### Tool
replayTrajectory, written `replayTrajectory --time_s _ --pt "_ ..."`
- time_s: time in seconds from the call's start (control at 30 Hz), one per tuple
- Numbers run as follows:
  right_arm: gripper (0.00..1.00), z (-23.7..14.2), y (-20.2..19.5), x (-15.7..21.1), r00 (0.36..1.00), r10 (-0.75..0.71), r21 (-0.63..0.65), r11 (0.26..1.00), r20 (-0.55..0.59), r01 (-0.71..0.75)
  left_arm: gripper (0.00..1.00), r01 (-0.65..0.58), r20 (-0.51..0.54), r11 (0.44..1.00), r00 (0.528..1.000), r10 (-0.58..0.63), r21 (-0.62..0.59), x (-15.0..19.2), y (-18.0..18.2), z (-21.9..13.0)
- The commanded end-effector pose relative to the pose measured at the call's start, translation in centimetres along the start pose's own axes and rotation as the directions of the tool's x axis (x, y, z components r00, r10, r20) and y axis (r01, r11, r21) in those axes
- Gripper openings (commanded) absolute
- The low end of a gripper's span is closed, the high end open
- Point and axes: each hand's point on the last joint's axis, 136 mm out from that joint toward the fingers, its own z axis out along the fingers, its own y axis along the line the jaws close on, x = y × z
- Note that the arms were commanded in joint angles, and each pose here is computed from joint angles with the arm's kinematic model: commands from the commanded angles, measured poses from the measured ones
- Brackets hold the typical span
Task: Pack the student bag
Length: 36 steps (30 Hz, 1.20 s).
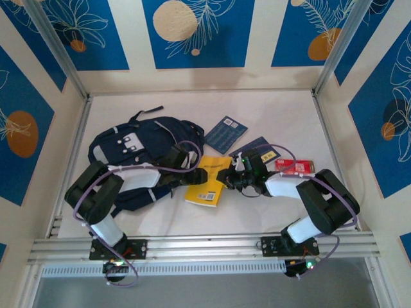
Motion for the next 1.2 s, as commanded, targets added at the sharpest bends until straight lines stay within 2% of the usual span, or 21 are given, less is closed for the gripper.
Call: replayTrajectory --time_s 0.0,0.27,0.4,0.5,0.63,0.77,0.93,1.17 --pt "0.07 -0.4 0.8 -0.8 0.998 -0.062 -0.001 0.998 0.034 0.062 0.7 0.011 -0.078 0.999 0.997 -0.007 0.047 2.5 -1.9 -1.6" --pt "0.0 -4.0 2.8 -1.5 0.968 -0.207 0.021 0.978 0.142 0.206 0.72 -0.125 0.081 0.991 0.988 0.129 -0.057 -0.2 -2.8 -7.4" --pt "0.0 -6.5 5.5 -1.4 0.935 -0.296 -0.041 0.95 0.197 0.31 0.73 -0.182 0.135 0.977 0.971 0.197 -0.113 -1.0 -3.1 -10.2" --pt "0.0 -8.5 8.6 -0.7 0.893 -0.388 -0.135 0.896 0.228 0.424 0.76 -0.22 0.153 0.969 0.96 0.236 -0.113 -1.2 -3.8 -11.6" --pt "0.0 -10.7 13.0 1.7 0.816 -0.536 -0.281 0.766 0.216 0.578 0.79 -0.321 0.175 0.947 0.934 0.313 0.02 -0.6 -7.0 -13.3" --pt "0.0 -13.4 16.2 4.4 0.712 -0.657 -0.386 0.607 0.248 0.695 0.83 -0.416 0.287 0.901 0.884 0.368 0.125 -0.8 -10.2 -16.4" --pt "0.0 -17.6 19.3 7.7 0.551 -0.756 -0.425 0.394 0.354 0.815 0.83 -0.527 0.401 0.816 0.818 0.411 0.237 -0.4 -14.0 -20.5" --pt "0.0 -20.9 21.5 10.9 0.378 -0.812 -0.44 0.17 0.444 0.882 0.78 -0.628 0.457 0.687 0.764 0.455 0.366 1.0 -16.9 -21.8"
